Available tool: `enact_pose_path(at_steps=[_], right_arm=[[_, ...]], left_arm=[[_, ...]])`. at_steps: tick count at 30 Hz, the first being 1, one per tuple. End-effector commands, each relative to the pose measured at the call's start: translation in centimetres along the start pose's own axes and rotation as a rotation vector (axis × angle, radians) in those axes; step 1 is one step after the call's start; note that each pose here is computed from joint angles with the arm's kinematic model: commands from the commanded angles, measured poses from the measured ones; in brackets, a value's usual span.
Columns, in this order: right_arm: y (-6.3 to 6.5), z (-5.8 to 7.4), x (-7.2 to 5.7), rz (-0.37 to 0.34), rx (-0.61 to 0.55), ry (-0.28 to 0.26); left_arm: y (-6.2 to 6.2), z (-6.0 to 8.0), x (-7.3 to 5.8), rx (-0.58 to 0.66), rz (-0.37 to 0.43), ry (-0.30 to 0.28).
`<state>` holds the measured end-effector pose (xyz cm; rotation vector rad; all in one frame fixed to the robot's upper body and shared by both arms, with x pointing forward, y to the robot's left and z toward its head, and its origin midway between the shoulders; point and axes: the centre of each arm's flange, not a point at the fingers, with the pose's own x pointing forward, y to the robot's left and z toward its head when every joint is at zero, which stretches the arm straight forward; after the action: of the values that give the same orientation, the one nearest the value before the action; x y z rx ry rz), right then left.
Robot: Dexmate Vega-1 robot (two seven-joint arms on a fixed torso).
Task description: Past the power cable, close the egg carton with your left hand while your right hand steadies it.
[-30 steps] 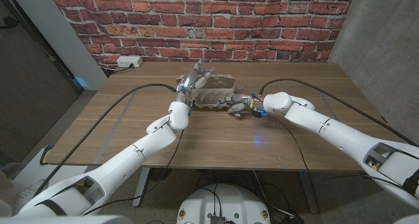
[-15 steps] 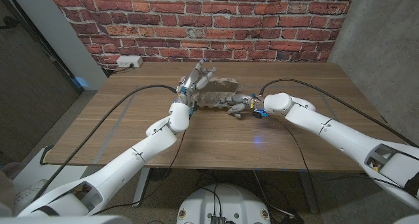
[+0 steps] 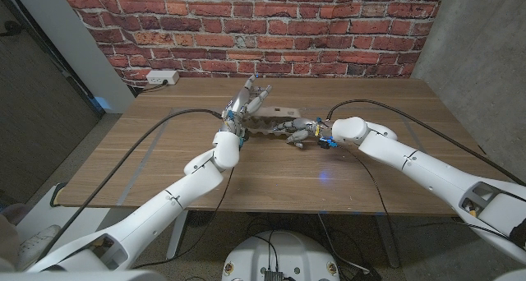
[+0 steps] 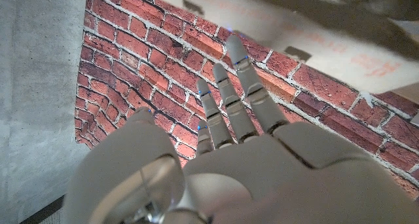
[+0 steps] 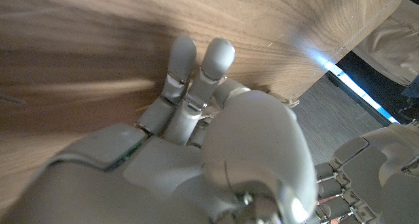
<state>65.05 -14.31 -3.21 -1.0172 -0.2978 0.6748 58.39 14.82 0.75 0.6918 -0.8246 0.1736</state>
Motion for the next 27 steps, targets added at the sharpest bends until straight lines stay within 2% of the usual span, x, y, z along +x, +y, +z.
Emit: enact_pose_path(at_steps=[1,10,14,21,27], right_arm=[[-0.1,0.0,-0.1,-0.007,-0.002,-0.001],[0.1,0.3,-0.2,-0.008,-0.013,0.005],[0.1,0.5,-0.4,-0.015,-0.019,0.006],[-0.3,0.9,-1.1,-0.079,-0.016,-0.021],[-0.5,2.0,-2.2,-0.127,-0.04,-0.064]], left_arm=[[0.1,-0.1,-0.6,0.008,0.02,0.024],[0.4,-1.3,-1.5,0.016,-0.003,0.096],[0.7,-1.1,-1.8,0.002,0.022,0.067],[0.7,-0.1,-2.1,-0.044,0.073,-0.01],[0.6,0.2,-2.2,-0.052,0.069,-0.028]])
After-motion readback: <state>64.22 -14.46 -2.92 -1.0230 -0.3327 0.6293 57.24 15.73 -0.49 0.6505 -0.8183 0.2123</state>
